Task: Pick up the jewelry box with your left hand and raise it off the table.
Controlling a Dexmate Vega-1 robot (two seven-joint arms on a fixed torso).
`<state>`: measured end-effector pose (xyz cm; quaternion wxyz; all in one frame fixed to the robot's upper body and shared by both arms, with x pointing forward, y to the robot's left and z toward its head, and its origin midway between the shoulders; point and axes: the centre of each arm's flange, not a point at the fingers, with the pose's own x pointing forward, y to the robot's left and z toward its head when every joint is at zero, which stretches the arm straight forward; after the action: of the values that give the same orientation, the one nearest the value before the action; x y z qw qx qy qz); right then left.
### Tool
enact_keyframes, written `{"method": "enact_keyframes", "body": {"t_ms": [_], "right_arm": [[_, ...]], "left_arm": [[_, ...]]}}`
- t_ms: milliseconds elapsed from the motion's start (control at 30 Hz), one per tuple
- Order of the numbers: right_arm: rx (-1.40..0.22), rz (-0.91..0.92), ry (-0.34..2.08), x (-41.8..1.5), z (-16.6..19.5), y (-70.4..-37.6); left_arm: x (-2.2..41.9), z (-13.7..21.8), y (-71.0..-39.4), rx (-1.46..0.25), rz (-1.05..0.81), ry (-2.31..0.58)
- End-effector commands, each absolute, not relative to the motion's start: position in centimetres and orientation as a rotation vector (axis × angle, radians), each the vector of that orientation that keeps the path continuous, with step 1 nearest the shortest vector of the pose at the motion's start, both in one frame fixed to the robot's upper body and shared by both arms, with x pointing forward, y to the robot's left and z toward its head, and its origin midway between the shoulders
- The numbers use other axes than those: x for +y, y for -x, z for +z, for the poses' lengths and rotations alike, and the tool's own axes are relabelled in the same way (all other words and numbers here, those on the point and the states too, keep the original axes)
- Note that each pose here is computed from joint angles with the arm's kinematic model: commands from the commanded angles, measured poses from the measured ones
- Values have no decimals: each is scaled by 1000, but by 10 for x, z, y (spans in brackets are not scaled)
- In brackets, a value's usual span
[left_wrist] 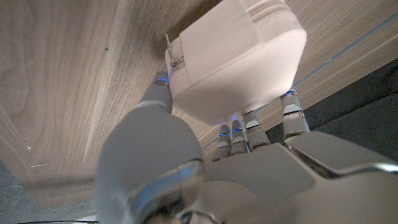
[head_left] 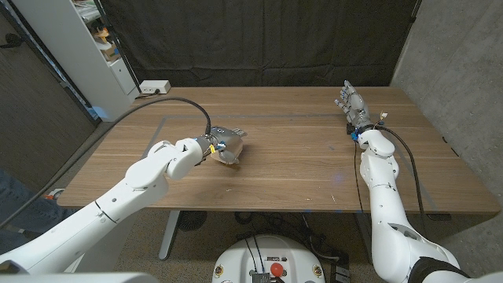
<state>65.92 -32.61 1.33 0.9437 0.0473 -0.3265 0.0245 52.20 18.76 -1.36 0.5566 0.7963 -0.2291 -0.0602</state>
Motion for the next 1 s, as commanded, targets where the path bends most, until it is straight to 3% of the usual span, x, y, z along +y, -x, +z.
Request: {"method": "enact_keyframes", "body": {"t_ms": [33, 1000], "right_arm": [[-676, 53, -100, -328, 16, -656], [-693, 31, -86, -338, 25, -649]], "left_arm": [[185, -3, -511, -568, -103, -1898], [181, 29, -492, -640, -10, -1919]]}}
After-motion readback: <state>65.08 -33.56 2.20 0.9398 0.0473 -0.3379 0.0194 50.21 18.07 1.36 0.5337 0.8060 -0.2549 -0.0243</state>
